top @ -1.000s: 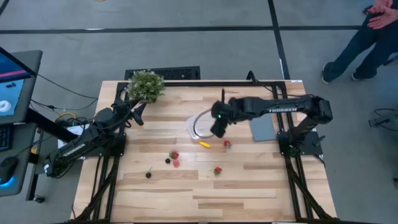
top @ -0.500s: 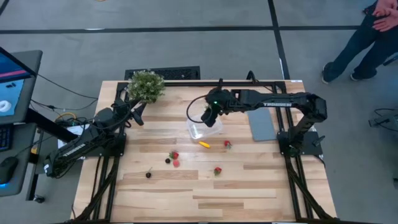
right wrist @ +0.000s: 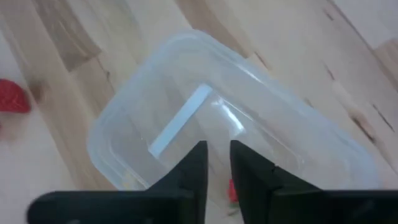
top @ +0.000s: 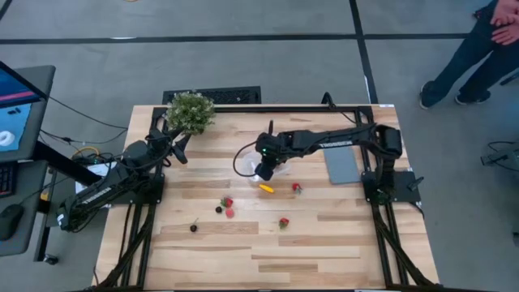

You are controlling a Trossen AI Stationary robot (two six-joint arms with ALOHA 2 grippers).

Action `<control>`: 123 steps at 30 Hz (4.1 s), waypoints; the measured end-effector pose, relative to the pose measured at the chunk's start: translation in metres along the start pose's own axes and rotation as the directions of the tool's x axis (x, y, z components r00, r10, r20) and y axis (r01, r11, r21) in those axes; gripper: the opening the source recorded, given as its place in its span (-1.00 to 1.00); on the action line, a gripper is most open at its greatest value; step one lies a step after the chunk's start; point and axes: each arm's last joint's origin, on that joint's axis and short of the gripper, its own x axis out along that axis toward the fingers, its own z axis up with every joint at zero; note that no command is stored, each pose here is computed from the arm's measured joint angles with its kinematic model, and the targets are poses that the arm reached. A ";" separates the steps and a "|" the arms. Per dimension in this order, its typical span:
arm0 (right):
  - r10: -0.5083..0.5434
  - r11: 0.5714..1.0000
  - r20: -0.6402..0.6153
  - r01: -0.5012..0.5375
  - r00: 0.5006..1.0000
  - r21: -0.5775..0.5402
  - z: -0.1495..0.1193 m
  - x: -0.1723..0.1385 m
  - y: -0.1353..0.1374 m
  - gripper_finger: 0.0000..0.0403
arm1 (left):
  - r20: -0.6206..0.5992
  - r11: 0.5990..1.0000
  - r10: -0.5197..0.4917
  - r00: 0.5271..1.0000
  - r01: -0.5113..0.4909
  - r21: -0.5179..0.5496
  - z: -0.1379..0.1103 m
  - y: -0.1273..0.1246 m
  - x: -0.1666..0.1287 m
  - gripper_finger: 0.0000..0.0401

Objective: Pick and placing Produce into tupperware
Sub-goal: Put the strawberry into the transparent bin

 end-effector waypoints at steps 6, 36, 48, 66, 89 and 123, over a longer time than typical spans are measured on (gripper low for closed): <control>-0.010 1.000 -0.024 0.010 1.000 -0.001 -0.002 -0.006 -0.003 -0.66 | 0.000 1.000 0.000 1.000 0.000 0.011 0.000 0.000 0.000 -0.04; 0.010 0.994 0.038 -0.014 0.999 0.106 -0.030 -0.158 -0.025 -0.09 | 0.002 0.998 -0.005 1.000 0.005 0.066 0.000 0.000 0.000 -0.04; 0.011 0.996 -0.072 -0.005 0.997 0.084 -0.036 -0.137 -0.011 0.29 | 0.006 0.997 -0.003 1.000 0.002 0.075 0.000 0.000 0.000 -0.04; -0.144 0.989 -0.393 0.147 0.908 -0.022 -0.072 -0.043 0.040 0.29 | -0.038 0.997 -0.017 0.999 0.020 0.068 -0.003 -0.001 0.003 -0.04; -0.210 0.977 -0.432 0.200 0.877 -0.069 -0.098 0.000 0.059 0.29 | -0.050 0.999 -0.017 0.999 0.018 0.032 -0.004 -0.001 0.003 -0.04; -0.139 0.989 -0.439 0.149 0.888 -0.012 -0.107 0.018 0.046 0.08 | -0.048 1.000 0.008 0.999 -0.008 0.000 -0.004 0.000 0.003 -0.04</control>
